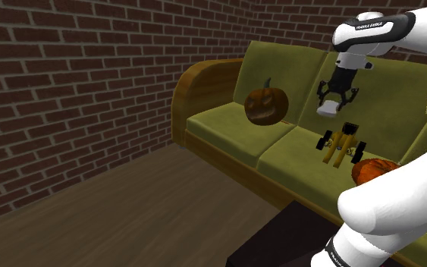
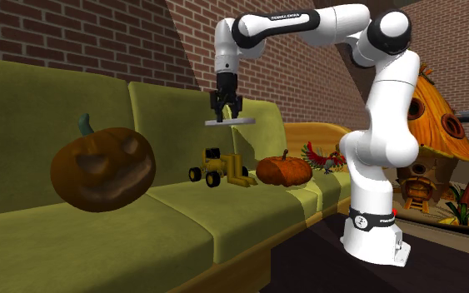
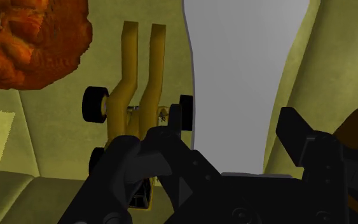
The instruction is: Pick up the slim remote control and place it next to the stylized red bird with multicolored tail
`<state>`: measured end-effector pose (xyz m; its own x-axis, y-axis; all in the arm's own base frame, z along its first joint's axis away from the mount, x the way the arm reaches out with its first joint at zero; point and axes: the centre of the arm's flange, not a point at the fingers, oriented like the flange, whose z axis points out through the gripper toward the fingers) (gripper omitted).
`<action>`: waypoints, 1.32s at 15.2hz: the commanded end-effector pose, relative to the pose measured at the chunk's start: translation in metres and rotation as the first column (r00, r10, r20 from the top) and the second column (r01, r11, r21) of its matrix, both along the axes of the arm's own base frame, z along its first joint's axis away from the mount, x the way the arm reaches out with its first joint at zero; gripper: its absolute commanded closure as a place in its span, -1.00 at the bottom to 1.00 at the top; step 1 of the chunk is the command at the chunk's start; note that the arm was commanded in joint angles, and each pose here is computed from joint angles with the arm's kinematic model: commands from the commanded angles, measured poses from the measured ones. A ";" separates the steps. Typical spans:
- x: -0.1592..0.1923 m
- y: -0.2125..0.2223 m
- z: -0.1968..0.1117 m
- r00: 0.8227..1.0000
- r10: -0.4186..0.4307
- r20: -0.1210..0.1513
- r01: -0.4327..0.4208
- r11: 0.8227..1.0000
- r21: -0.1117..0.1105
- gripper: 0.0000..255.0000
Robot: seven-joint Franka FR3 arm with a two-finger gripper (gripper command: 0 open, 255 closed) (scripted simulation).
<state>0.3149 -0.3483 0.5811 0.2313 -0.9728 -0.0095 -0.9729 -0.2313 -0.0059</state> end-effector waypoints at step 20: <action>-0.252 -0.117 0.001 1.000 0.001 0.000 -0.001 1.000 0.000 1.00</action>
<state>0.0732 -0.4597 0.5826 0.2304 -0.9731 -0.0097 -0.9731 -0.2303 -0.0064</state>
